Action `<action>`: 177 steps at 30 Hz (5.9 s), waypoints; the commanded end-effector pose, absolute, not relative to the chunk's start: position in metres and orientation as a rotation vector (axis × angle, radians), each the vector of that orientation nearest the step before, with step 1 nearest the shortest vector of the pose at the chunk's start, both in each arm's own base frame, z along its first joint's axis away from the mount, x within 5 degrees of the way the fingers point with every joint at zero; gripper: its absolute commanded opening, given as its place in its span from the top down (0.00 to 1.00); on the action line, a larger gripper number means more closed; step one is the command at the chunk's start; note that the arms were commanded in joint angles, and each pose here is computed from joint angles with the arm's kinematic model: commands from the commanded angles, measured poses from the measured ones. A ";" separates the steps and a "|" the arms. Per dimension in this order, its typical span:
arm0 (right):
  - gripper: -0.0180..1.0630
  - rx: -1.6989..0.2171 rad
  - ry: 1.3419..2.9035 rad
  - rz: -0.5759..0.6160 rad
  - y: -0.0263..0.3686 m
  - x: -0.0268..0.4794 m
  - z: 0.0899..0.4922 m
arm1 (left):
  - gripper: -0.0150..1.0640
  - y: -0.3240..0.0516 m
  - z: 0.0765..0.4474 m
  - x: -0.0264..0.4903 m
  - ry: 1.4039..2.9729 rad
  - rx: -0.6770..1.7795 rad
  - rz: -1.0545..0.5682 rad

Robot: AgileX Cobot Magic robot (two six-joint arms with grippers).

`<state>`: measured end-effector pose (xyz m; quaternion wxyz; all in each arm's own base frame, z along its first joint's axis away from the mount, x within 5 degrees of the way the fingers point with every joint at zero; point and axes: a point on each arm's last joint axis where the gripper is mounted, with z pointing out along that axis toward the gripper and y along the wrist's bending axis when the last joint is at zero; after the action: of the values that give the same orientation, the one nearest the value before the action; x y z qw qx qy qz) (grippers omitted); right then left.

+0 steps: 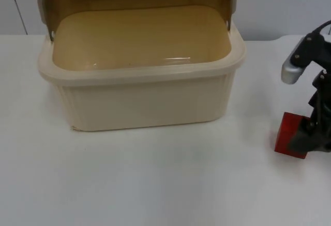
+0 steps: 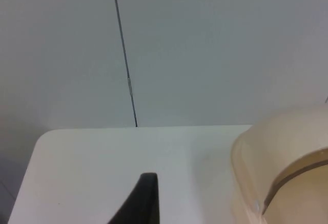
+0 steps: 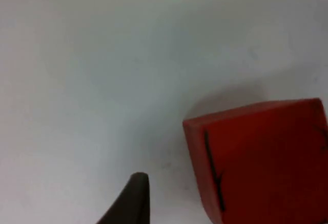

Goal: Open the box lid with the left hand, place the block into the box with the right hand, then close the box lid with the left hand.

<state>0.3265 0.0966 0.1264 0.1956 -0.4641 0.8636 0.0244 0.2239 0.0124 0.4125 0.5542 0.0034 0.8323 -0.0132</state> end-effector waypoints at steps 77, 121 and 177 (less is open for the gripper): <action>0.98 -0.875 1.928 0.439 0.194 0.239 0.305 | 0.02 0.013 0.414 0.223 1.951 0.022 0.005; 0.01 -0.631 1.960 0.280 0.263 0.348 0.194 | 0.02 0.013 0.413 0.223 1.960 0.025 0.006; 0.01 -0.188 1.935 -0.189 -0.011 0.207 0.404 | 0.02 0.013 0.412 0.223 1.970 0.001 -0.016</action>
<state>0.2109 -0.0099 0.4005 0.5556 -0.0826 0.8238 -0.0763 0.2234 0.0140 0.4115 0.5492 0.0037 0.8357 -0.0026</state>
